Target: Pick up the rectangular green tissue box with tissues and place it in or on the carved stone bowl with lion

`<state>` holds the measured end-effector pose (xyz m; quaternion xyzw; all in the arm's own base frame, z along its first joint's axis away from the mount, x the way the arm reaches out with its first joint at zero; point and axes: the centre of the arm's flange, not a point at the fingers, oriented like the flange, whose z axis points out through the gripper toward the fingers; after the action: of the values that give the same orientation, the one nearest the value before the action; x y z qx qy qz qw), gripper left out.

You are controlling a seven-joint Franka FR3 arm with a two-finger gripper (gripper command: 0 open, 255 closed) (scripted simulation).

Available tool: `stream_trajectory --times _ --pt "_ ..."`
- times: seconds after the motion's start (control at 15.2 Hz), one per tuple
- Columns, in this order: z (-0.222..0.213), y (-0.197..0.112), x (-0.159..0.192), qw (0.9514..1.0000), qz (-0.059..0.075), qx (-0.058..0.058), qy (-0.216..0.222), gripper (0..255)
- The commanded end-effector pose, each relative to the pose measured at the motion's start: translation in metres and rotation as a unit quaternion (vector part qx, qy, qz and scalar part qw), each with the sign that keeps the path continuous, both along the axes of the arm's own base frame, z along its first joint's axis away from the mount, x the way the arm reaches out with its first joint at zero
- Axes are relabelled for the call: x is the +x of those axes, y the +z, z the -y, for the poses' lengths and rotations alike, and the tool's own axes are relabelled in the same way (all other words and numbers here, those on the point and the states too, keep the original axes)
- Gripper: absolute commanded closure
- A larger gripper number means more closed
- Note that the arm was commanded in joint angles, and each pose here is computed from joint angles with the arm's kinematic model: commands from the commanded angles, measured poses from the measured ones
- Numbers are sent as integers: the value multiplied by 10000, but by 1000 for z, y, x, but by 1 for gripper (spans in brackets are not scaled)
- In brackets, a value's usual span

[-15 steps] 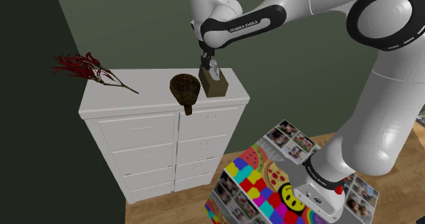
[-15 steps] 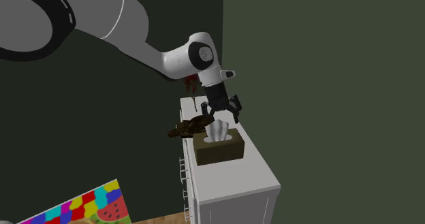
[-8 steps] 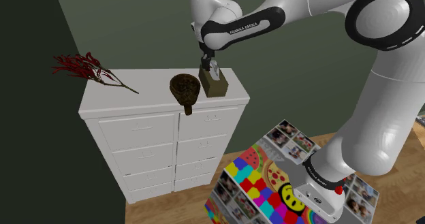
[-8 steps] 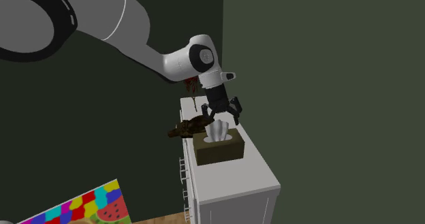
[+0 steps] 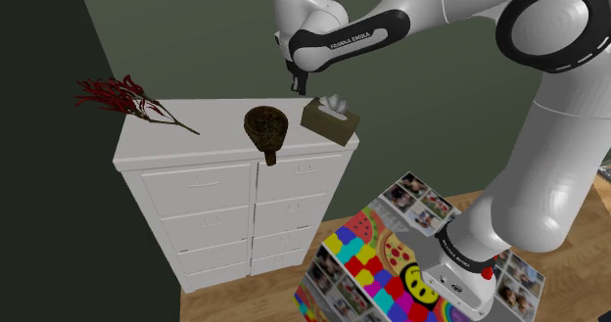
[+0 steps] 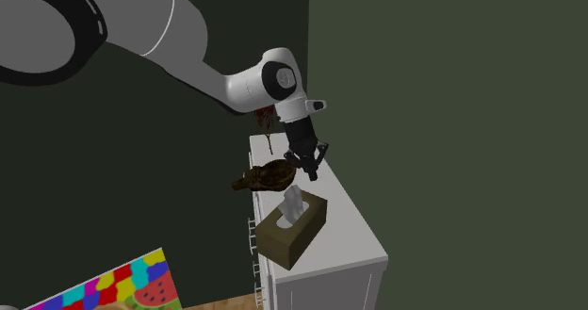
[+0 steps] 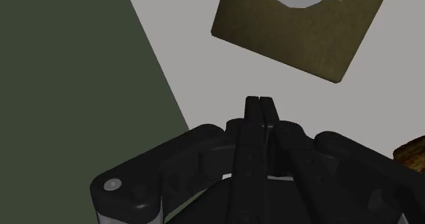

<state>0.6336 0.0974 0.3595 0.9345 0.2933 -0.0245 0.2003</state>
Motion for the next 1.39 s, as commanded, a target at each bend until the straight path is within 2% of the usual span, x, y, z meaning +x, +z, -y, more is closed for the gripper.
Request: stream_trajectory --times 0.0,0.13,0.2,0.4,0.66,1.19,1.32 --pt "0 0 0 10000 -1 0 0 255" --pt "0 0 0 10000 0 0 0 255" --pt "0 0 0 10000 0 0 0 0" --pt "-7 9 -37 9988 8 -480 63 0" --pt "-17 20 -86 9936 20 -1119 147 0" --pt "6 -12 -84 9934 20 -1134 149 0" --pt "6 -12 -84 9934 20 -1134 150 0"
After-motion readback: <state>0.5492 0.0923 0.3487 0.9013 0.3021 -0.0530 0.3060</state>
